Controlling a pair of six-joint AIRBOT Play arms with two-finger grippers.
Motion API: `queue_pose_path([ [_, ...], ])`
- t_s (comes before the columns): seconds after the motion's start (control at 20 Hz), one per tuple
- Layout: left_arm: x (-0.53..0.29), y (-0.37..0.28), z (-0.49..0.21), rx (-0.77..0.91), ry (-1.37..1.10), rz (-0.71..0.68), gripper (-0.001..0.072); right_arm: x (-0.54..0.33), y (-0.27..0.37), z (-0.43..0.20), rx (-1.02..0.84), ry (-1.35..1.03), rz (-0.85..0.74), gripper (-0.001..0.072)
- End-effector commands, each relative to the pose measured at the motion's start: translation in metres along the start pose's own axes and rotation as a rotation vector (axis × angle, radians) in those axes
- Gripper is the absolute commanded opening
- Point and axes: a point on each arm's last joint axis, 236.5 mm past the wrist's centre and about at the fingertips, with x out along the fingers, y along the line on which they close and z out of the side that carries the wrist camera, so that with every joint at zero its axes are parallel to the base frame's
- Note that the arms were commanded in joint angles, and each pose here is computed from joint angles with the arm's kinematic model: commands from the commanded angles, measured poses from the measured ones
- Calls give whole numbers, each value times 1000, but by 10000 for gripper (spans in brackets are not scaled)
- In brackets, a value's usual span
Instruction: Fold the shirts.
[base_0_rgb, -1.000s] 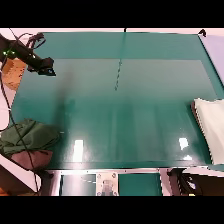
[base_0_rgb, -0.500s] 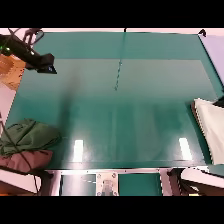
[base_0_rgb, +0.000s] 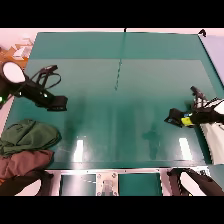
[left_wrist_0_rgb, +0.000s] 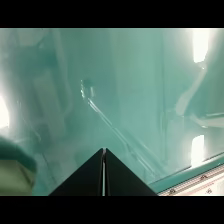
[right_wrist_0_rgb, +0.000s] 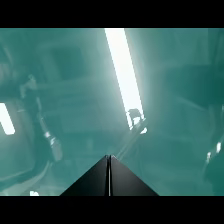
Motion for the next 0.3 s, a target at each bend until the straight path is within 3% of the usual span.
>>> queue_pose_path([
  [0.0,10,-1,-25,-8,18,0,33,16,15,-26,-56,36,30,18],
  [0.25,10,-1,-20,-9,0,-1,34,16,15,-26,-57,36,30,19],
])
